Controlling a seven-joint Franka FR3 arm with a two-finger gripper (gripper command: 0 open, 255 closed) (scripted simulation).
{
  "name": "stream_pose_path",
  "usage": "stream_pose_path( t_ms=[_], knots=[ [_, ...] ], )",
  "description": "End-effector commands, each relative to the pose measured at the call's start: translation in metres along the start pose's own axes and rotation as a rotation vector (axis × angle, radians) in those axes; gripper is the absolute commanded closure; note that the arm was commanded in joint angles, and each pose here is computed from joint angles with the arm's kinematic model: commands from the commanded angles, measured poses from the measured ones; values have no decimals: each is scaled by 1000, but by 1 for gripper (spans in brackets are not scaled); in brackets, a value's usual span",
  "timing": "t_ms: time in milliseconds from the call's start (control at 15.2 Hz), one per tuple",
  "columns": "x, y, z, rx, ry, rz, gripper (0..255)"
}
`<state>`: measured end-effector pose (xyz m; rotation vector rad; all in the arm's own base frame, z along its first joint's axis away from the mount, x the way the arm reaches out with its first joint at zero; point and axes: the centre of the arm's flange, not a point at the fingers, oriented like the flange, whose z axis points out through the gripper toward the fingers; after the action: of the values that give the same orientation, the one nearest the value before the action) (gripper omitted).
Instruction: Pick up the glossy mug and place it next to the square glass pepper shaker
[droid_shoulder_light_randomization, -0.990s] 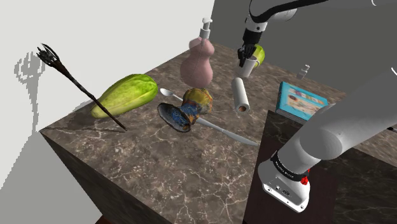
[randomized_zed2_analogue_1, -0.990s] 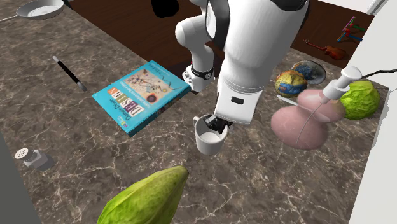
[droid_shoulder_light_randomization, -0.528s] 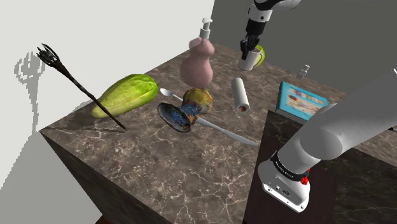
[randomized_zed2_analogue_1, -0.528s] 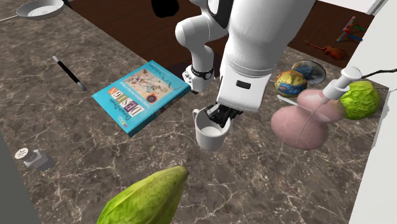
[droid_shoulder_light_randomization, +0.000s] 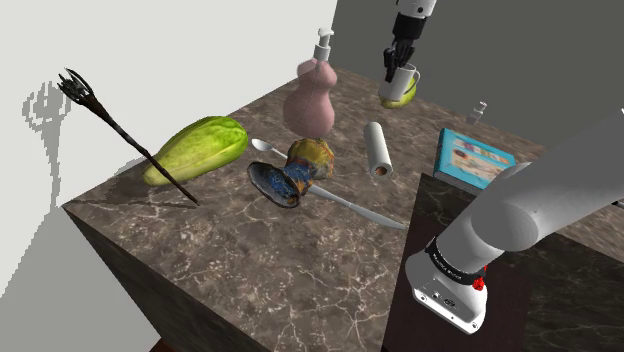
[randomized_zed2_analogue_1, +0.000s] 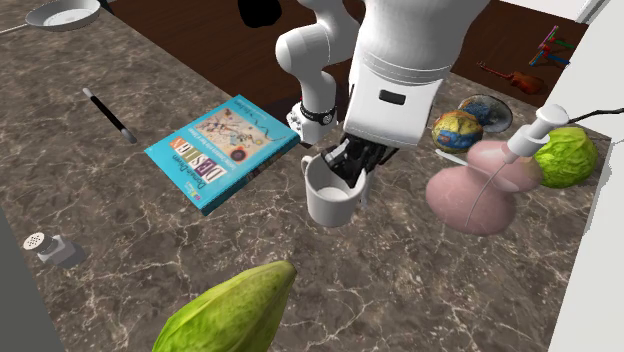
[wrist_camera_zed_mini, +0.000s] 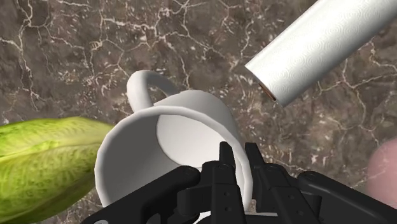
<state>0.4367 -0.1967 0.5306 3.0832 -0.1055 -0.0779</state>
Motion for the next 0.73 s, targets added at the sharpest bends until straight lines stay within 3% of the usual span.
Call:
stream_pose_path(
  t_ms=[0,528,660],
  knots=[
    [0,1,-12,0,0,0,255],
    [-2,3,-53,0,0,0,255],
    [-17,24,-51,0,0,0,255]
  ],
)
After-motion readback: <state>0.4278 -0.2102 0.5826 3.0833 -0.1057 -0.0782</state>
